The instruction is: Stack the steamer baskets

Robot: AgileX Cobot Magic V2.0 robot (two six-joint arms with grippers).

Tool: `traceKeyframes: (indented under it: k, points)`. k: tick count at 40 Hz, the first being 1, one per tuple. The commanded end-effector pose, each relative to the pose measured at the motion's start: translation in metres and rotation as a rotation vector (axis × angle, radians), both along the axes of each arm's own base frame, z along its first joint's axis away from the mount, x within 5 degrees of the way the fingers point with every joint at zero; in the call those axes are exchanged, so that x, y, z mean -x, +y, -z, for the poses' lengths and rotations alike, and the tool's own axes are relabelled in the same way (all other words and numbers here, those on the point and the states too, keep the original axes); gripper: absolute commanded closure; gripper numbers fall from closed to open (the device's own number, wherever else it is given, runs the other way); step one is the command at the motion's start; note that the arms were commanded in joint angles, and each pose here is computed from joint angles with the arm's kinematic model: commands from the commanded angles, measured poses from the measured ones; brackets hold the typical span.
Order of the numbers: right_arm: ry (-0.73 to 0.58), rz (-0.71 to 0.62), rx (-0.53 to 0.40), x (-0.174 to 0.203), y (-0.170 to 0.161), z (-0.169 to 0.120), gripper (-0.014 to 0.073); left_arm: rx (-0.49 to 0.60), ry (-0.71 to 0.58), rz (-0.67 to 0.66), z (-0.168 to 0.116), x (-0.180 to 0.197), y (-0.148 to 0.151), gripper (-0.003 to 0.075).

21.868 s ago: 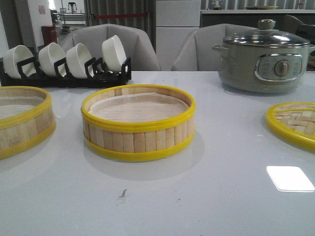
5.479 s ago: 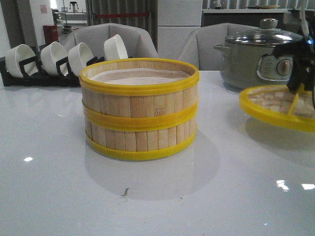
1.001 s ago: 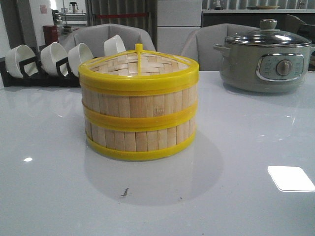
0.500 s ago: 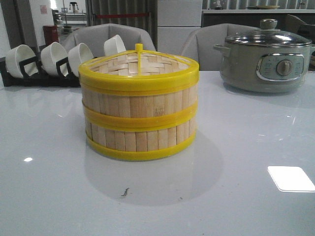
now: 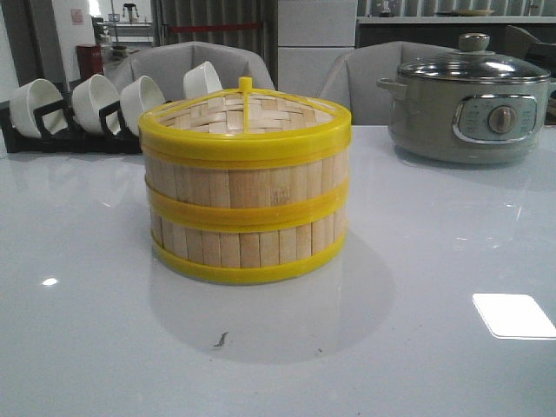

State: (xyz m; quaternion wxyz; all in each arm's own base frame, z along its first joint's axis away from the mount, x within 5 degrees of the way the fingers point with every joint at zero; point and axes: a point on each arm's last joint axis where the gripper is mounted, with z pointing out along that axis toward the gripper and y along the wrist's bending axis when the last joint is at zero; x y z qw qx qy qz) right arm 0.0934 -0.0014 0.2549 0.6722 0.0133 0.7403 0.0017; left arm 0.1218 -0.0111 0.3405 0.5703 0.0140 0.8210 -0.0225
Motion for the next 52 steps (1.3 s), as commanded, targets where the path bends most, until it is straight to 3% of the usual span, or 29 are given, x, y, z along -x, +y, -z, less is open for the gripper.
traceKeyframes:
  k: [1, 16, 19, 28, 38, 52]
  points:
    - [-0.107, 0.012, 0.007, -0.001, -0.001, -0.017, 0.0545, 0.013, -0.103, 0.013, -0.016, -0.001, -0.001, 0.0636]
    - [-0.107, 0.012, 0.007, -0.001, -0.001, -0.017, 0.0545, 0.013, -0.103, 0.013, -0.016, -0.001, -0.001, 0.0636]
    - [-0.107, 0.012, 0.007, -0.001, -0.001, -0.017, 0.0545, -0.033, -0.112, 0.011, -0.017, -0.001, 0.000, 0.0636]
    - [-0.107, 0.012, 0.007, -0.001, -0.001, -0.017, 0.0545, -0.012, -0.233, 0.035, -0.018, 0.012, 0.000, 0.0636]
    - [-0.107, 0.012, 0.007, -0.001, -0.001, -0.017, 0.0545, 0.048, -0.430, 0.107, 0.040, 0.040, -0.003, 0.0636]
    - [-0.107, 0.012, 0.007, -0.001, -0.001, -0.017, 0.0545, 0.135, -0.442, 0.049, 0.126, 0.064, 0.004, 0.0636]
